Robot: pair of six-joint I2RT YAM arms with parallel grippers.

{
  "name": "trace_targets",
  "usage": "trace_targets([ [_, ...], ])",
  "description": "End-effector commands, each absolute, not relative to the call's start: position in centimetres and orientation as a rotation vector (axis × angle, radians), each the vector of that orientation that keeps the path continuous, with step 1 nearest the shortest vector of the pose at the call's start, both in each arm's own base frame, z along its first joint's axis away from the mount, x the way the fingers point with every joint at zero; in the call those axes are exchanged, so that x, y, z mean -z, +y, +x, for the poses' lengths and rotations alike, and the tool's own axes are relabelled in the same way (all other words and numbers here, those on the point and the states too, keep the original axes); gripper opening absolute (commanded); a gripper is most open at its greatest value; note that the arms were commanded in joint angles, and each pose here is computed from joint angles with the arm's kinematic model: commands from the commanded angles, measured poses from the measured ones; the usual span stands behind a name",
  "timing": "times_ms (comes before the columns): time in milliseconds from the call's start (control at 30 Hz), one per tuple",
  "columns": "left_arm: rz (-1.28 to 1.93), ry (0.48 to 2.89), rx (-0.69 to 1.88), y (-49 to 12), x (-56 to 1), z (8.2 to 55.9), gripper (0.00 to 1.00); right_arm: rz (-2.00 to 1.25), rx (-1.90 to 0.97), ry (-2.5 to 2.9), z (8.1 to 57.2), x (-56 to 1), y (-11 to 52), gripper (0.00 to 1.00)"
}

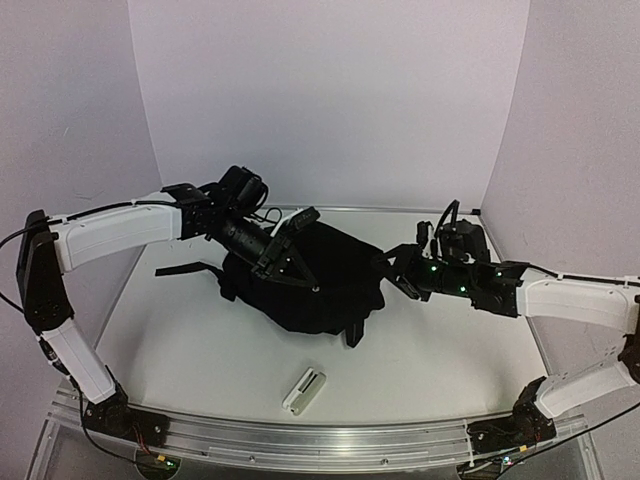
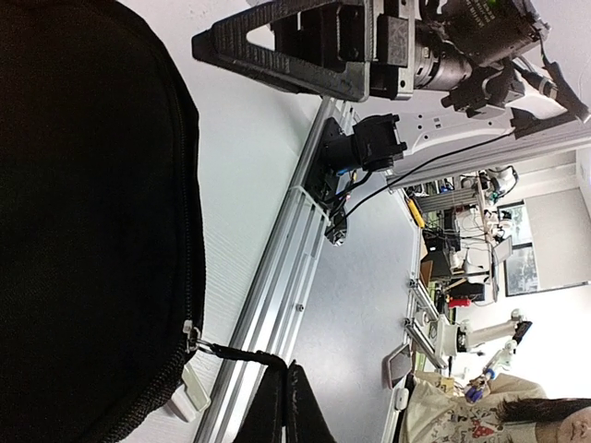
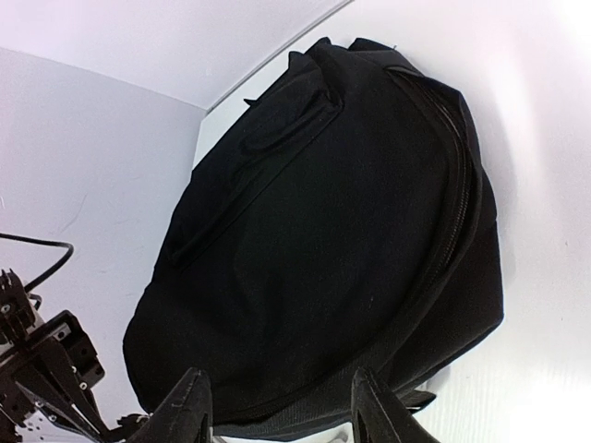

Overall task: Pack the student bag
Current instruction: Zip the student bag at the center of the board.

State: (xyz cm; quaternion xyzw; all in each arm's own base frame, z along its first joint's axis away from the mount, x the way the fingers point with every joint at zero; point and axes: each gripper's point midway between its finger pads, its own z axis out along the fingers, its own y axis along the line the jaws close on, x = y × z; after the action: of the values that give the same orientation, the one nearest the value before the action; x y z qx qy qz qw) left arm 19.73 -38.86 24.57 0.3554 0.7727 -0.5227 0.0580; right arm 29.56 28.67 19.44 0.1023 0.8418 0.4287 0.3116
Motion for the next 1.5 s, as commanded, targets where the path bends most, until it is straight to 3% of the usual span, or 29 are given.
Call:
trace_targets([
  [0,1.212,2.059,1.735,-41.6,-30.4,18.5,0.0,0.349,-1.222,2.212,28.0,-20.2,29.7,0.49],
  [500,1.257,1.994,1.748,-45.8,-29.6,19.0,0.0,0.431,-1.255,2.285,25.3,-17.7,31.6,0.43],
  [567,1.26,1.997,1.752,-46.0,-29.4,19.0,0.0,0.425,-1.252,2.288,25.2,-17.7,31.8,0.37],
  [700,1.252,2.019,1.727,-45.9,-29.0,19.1,0.0,0.448,-1.217,2.287,25.4,-16.9,31.4,0.08],
  [767,1.219,2.057,1.677,-45.6,-28.5,19.6,0.0,0.465,-1.184,2.281,25.6,-16.5,30.9,0.0],
  [1000,1.008,2.174,1.578,-41.8,-27.2,23.6,0.0,0.568,-0.992,2.235,26.1,-15.1,26.5,0.0],
  [1467,1.073,2.3,1.457,-36.9,-24.6,21.9,0.0,0.715,-0.747,2.168,28.3,-14.1,19.6,0.0],
])
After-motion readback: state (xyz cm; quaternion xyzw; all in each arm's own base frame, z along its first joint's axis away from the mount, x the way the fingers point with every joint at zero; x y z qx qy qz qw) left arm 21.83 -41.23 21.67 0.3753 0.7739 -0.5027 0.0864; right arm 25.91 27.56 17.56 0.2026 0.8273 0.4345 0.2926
